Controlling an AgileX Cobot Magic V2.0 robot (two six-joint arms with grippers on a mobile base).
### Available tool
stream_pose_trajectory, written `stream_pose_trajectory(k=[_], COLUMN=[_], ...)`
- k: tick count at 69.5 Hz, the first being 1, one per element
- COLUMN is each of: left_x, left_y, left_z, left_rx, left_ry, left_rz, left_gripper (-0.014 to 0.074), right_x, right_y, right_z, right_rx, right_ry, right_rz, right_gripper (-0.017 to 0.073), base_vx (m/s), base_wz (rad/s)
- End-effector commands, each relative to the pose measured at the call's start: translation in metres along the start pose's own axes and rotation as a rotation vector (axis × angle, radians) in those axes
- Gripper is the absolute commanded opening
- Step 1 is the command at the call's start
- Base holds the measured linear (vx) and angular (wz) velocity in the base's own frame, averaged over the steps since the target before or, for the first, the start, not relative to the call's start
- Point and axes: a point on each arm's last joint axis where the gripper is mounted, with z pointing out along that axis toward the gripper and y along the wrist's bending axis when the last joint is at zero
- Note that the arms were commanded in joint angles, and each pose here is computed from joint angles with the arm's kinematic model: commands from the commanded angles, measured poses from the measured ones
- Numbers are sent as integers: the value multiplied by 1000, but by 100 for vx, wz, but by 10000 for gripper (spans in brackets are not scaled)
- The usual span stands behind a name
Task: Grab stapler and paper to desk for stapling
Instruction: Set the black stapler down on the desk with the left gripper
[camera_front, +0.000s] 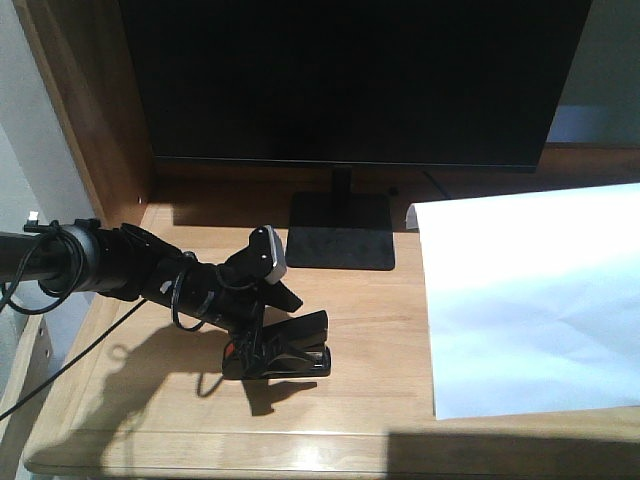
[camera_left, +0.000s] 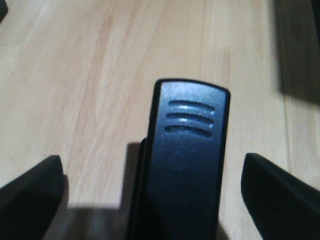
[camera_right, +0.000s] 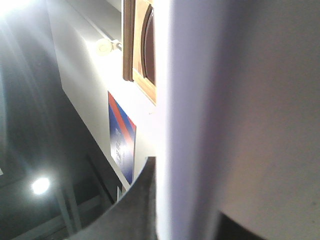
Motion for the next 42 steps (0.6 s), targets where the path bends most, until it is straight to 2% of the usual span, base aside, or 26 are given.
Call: stream_pose_trajectory(k=[1,6,22,30,42], left_x=[-41,-47,-64,-63,-59], left_y=[-3,-4,-9,-9,-12], left_z=[-27,-35,-53,-53,-52], left_rx=[-40,-56,-85,-80,-55], left_ry=[-111,-122,-150,-133,-86], left_rz=[41,50,6,20,62], left_gripper=[717,693,542,420,162], right_x=[-4,-4,-4,-4,-4], right_y=[8,8,8,8,8], right_z=[5,5,5,5,5], right_rx=[-57,-57,-57,-57,-57], right_ry=[-18,-18,-18,-18,-18], right_rz=[-12,-12,-12,-12,-12], right_gripper=[-6,-6,-6,-6,-6], base_vx=[0,0,0,0,0], base_wz=[0,0,0,0,0])
